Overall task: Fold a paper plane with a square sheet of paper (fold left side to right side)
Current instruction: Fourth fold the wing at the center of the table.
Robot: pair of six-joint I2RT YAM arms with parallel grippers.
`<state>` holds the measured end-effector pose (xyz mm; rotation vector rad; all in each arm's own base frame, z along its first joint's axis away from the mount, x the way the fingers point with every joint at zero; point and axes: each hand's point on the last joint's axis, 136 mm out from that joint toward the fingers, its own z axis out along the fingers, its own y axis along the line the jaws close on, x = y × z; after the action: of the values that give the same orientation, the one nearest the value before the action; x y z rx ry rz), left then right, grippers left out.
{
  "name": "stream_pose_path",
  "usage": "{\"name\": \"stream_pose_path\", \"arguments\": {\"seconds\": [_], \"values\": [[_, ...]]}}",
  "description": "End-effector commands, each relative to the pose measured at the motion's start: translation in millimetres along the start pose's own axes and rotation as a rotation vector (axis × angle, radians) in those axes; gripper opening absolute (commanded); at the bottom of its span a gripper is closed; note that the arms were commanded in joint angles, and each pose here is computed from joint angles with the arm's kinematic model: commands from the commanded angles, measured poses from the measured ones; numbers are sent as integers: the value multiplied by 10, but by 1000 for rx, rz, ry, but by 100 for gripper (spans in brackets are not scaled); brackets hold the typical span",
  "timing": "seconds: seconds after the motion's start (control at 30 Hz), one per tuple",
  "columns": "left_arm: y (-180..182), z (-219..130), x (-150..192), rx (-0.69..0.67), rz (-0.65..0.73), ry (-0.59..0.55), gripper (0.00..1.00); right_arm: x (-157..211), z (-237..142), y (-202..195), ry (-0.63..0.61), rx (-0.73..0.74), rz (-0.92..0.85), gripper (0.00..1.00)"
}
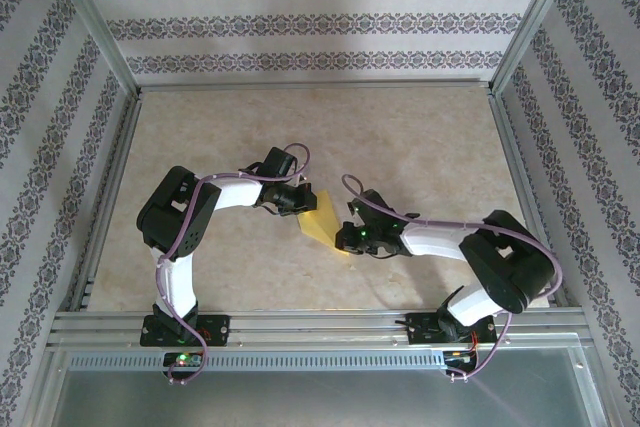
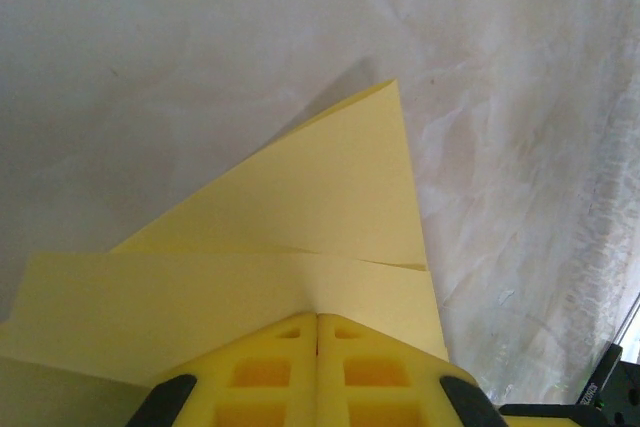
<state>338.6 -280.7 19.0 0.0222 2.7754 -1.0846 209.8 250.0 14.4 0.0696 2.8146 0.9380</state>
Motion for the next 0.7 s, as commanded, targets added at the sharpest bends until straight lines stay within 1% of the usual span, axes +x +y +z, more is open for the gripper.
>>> {"name": "stream_pose_path", "arguments": {"seconds": [0.0,0.17,0.23,0.33,0.47,0.5,0.6,0.67], "values": [[339,66,188,-131,-34,54,0,350,-52,-352,85,120,62,0],[302,51,162,-122,-26,46,0,423,-230,-355,90,130,42,0],[223,35,128,-90,-29,33,1,399,-342,-313,74,127,17,0],[-23,3,7,12,-39,-7,4,246,-542,-228,14,108,-39,10],[-412,-158,-215,125,-12,-65,11,-65,-727,-64,-68,47,-133,30],[-496,-232,-265,134,5,-83,12,-150,-754,-19,-80,36,-163,35],[-643,-473,-364,111,59,-136,21,-355,-749,106,-94,2,-241,45],[-656,-647,-392,78,83,-175,26,-455,-695,168,-81,-28,-275,48]]}}
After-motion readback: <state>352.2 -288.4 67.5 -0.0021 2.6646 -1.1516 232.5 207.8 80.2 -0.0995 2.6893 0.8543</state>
